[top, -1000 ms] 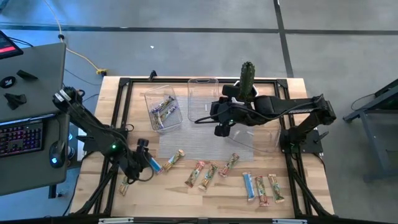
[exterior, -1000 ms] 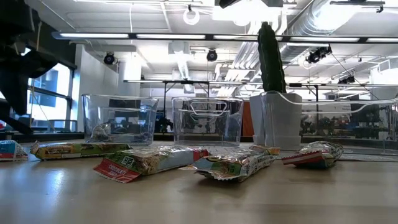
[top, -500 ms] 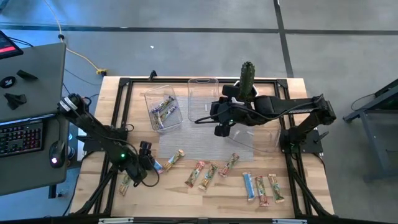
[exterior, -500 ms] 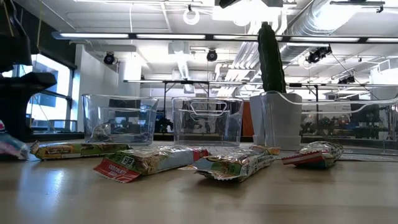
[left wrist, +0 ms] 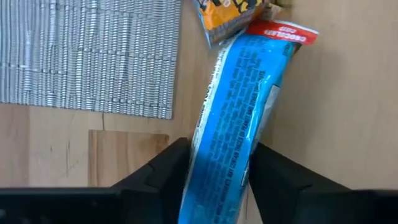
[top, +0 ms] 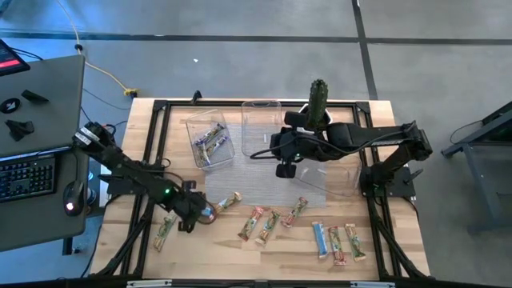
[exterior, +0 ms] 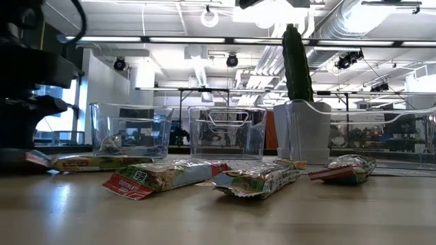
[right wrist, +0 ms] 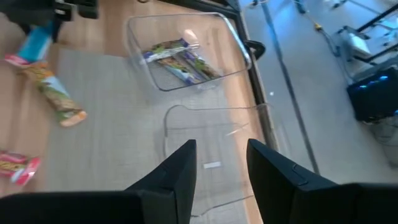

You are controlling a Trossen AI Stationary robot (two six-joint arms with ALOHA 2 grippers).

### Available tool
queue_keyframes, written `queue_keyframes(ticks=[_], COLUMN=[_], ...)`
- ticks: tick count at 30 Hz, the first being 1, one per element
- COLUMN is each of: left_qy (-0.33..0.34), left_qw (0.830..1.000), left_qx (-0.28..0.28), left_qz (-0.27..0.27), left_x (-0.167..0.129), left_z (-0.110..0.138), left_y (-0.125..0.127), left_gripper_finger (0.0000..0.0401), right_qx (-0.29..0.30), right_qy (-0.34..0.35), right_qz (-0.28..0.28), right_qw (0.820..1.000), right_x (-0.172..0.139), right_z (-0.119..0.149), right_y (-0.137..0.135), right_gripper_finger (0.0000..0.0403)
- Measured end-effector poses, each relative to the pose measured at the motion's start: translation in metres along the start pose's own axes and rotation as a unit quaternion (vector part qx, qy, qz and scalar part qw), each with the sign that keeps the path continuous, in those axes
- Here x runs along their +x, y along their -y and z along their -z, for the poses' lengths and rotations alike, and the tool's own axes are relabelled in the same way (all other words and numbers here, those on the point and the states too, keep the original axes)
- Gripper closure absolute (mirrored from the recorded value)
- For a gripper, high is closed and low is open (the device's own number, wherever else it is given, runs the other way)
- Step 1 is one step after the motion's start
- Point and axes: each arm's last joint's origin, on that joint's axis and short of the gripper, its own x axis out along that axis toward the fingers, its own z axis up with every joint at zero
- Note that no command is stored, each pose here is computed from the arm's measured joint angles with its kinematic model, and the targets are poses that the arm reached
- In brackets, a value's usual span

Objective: Pick and place Granola Bars by type
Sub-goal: Put the red granola bar into the middle bin

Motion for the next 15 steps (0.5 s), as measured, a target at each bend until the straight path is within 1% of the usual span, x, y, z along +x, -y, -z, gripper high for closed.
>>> queue_keyframes(ticks=[4,7,10,12,14,15], left_qy=[-0.001,0.004,0.032,0.046,0.080,0.103], left_qw=[0.999,0.998,0.995,0.993,0.991,0.989], left_qx=[-0.034,-0.048,-0.056,-0.053,-0.047,-0.043], left_qz=[0.021,0.047,0.078,0.090,0.100,0.096], left_x=[-0.001,-0.009,-0.024,-0.034,-0.049,-0.056], left_z=[-0.005,-0.017,-0.037,-0.048,-0.065,-0.073], left_y=[-0.005,-0.003,0.003,0.006,0.009,0.010], left_gripper_finger=[0.0276,0.0281,0.0281,0.0281,0.0281,0.0281], right_qx=[-0.001,-0.001,-0.002,-0.004,-0.010,-0.014], right_qy=[0.000,0.000,0.000,-0.002,-0.011,-0.019], right_qz=[-0.006,-0.007,-0.006,-0.007,-0.009,-0.010], right_qw=[1.000,1.000,1.000,1.000,1.000,1.000], right_x=[0.000,0.000,0.000,0.000,-0.001,-0.002], right_z=[0.000,0.000,0.000,0.000,0.003,0.004], right_y=[0.000,0.000,0.000,-0.001,-0.003,-0.004], right_gripper_finger=[0.0279,0.0279,0.0279,0.0279,0.0279,0.0279])
